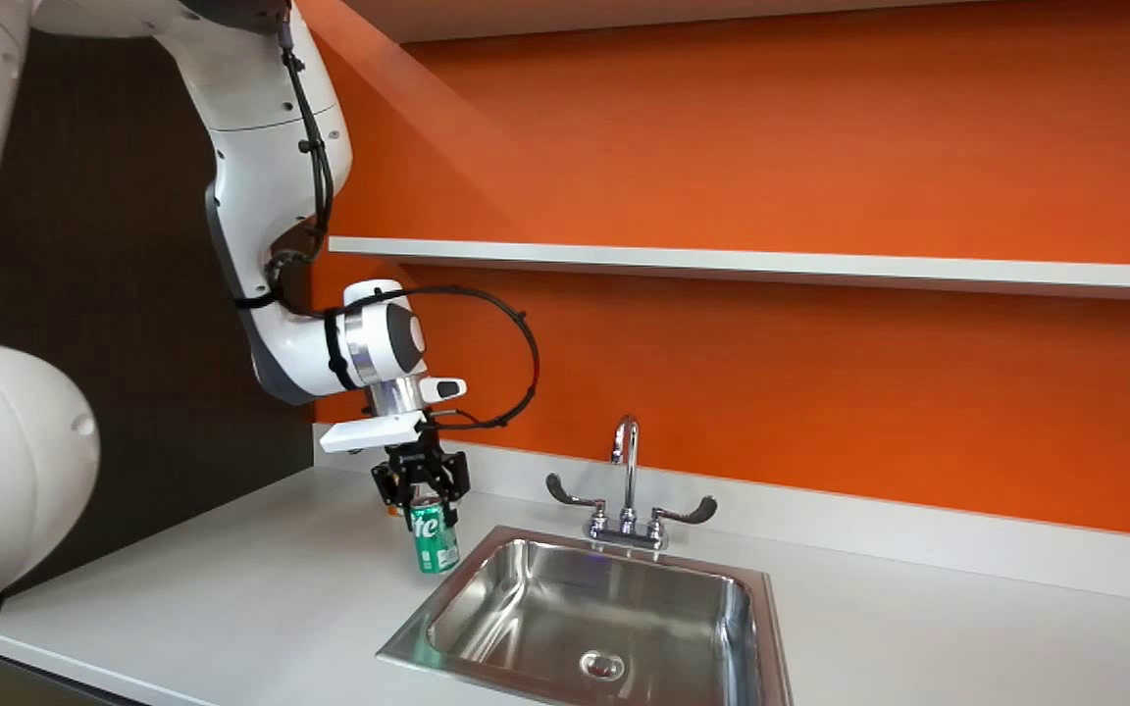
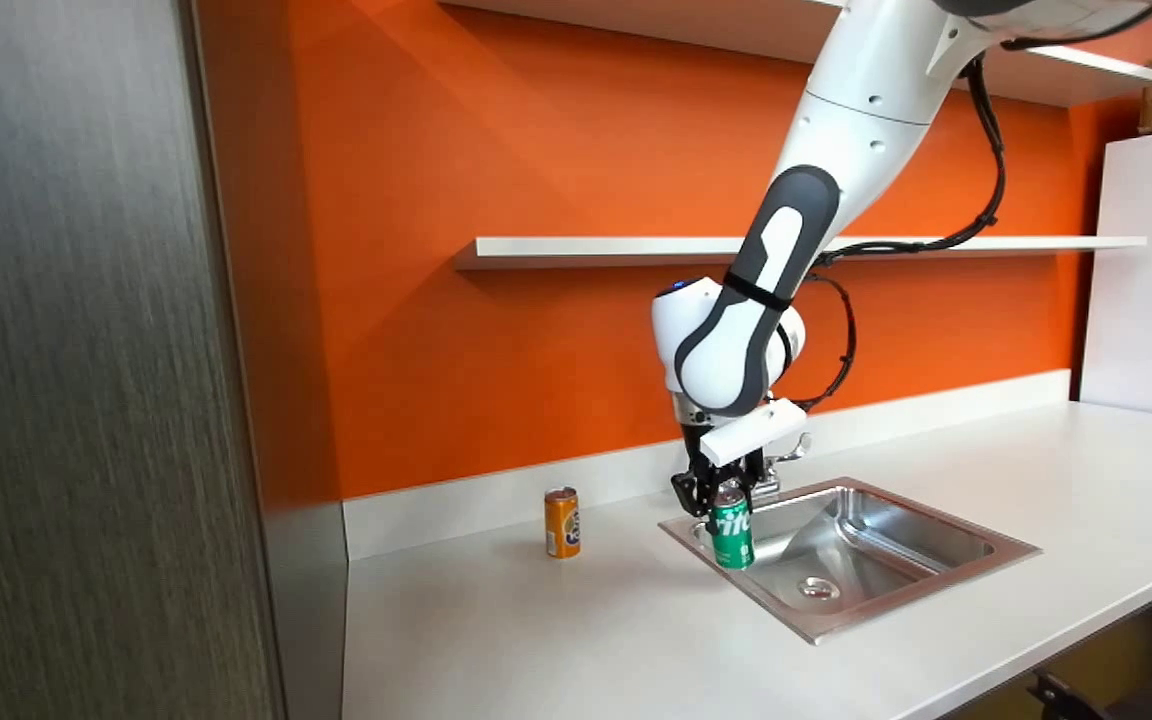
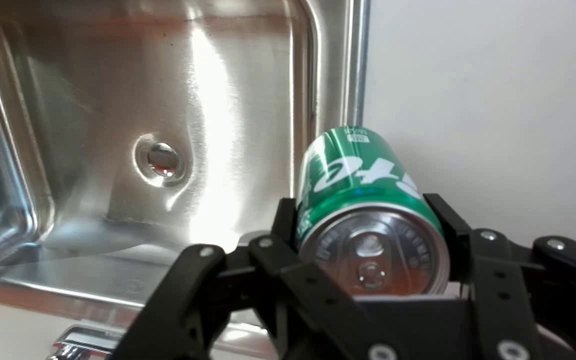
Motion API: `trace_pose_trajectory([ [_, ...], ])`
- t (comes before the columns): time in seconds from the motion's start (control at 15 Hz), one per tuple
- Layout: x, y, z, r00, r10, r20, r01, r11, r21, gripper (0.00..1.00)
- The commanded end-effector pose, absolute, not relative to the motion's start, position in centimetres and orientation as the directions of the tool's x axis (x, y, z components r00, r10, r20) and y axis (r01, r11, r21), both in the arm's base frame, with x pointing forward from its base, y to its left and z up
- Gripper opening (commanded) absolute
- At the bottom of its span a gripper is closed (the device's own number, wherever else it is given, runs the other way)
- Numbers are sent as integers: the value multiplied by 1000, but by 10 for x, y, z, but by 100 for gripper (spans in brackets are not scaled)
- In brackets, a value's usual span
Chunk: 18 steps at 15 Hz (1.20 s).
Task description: Pick up the can from the sink and put it on the counter
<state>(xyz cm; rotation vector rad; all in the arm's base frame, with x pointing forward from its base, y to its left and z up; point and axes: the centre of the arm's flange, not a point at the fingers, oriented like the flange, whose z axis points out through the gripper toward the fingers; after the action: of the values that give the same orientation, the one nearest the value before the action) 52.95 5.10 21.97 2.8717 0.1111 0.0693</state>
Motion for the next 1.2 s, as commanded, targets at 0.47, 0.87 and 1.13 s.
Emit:
trace_pose_trajectory([
  [0.47, 506, 103, 198, 985, 174, 3, 169, -960, 224, 39],
  [0.87, 501, 108, 191, 983, 183, -5, 180, -960, 216, 39],
  [1.13, 498, 106, 191, 984, 176, -8, 173, -961, 217, 97],
])
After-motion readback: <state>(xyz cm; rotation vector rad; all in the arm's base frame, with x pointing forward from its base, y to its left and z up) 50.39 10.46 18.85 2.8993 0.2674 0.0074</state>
